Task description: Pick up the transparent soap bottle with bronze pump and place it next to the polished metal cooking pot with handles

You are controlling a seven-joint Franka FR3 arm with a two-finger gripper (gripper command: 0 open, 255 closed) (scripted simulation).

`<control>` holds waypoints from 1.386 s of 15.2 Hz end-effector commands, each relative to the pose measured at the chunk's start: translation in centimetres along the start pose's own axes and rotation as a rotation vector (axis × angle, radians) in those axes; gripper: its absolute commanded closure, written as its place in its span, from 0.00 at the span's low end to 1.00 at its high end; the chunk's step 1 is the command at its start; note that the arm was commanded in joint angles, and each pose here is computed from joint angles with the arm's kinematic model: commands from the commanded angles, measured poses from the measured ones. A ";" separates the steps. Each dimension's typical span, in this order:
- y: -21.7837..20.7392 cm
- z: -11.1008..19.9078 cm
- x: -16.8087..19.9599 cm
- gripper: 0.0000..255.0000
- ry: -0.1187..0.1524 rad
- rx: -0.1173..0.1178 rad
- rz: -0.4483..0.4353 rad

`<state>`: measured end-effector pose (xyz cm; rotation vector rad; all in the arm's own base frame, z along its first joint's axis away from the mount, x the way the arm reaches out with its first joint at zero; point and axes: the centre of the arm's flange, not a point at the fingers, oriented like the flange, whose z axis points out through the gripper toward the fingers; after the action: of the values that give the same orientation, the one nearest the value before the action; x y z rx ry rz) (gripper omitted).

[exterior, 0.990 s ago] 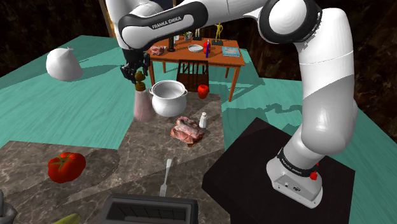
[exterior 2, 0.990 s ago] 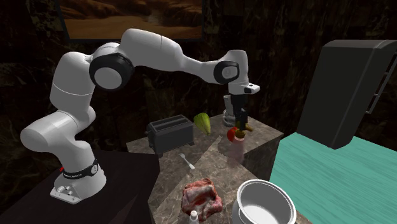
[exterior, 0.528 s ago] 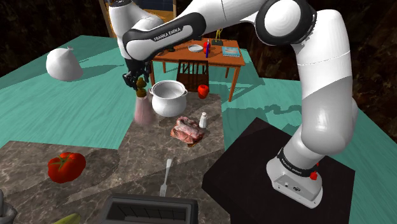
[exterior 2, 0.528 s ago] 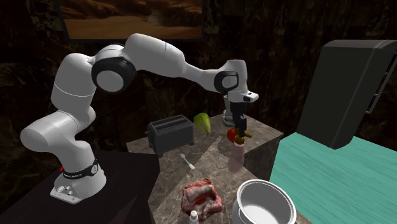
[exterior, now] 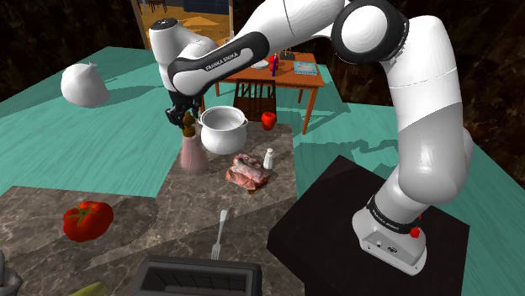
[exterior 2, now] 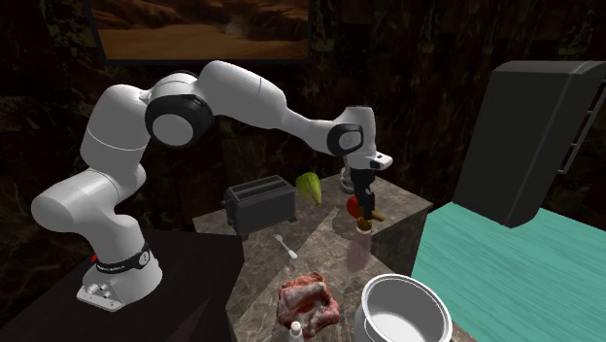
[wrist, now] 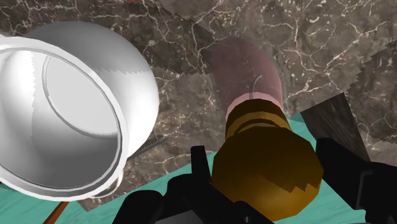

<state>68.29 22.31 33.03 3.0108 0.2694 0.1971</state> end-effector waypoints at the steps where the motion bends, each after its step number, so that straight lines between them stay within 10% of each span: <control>1: -0.1 1.1 -0.2 1.00 0.001 0.000 0.000; 11: -0.2 2.2 -0.3 1.00 0.001 0.000 0.000; 12: -0.2 2.2 -0.3 0.00 0.001 0.000 0.000; 21: -0.2 -2.8 -0.3 0.00 0.001 0.000 0.000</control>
<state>67.79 22.71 34.63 3.0113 0.2695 0.2005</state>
